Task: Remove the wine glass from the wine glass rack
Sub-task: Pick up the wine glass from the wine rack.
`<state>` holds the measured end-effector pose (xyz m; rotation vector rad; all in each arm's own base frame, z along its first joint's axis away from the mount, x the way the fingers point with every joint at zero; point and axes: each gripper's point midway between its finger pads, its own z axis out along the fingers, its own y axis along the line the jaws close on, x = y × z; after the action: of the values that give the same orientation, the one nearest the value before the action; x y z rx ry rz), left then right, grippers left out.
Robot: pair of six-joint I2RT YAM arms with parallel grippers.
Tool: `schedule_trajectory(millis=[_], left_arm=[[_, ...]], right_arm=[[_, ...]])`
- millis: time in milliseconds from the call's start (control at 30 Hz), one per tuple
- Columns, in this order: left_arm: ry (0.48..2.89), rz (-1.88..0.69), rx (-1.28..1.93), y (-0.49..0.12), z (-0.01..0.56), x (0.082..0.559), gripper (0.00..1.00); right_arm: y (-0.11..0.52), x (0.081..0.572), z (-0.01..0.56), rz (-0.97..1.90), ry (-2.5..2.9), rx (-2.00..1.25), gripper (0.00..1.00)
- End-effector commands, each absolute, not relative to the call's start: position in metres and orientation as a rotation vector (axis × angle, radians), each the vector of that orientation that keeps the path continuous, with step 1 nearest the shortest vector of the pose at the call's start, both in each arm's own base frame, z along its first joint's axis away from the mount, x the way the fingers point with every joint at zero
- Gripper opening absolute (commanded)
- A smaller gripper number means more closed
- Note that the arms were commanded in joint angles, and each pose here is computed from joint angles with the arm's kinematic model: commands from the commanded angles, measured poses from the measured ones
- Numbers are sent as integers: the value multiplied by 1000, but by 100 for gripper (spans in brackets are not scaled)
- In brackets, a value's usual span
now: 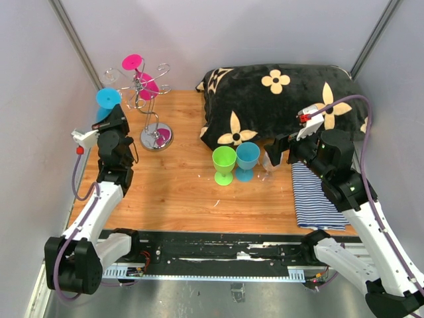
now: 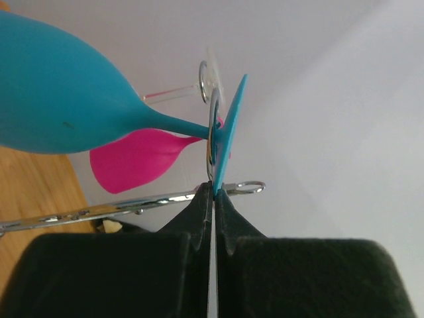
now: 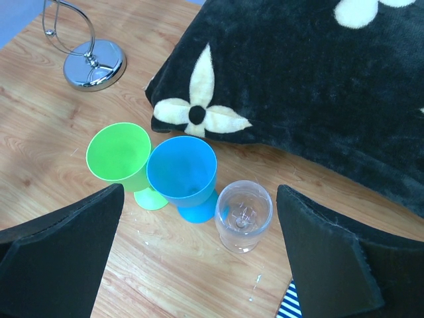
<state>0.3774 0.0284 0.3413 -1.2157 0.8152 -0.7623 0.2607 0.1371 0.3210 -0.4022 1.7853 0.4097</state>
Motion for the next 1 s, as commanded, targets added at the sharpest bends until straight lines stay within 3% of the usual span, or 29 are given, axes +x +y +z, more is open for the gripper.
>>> schedule_trajectory(millis=[0,533,967], left_arm=[[800,-701,-1200,50,350,371,1],[798,-925,-1149,46,376,402,0],[738,-904,-1165,54,394,390,1]], right_arm=[[133,261,337,413,1750,-377,98],[132,263,325,405,1769,-367,98],[131,264,321,385,1760,-382,98]])
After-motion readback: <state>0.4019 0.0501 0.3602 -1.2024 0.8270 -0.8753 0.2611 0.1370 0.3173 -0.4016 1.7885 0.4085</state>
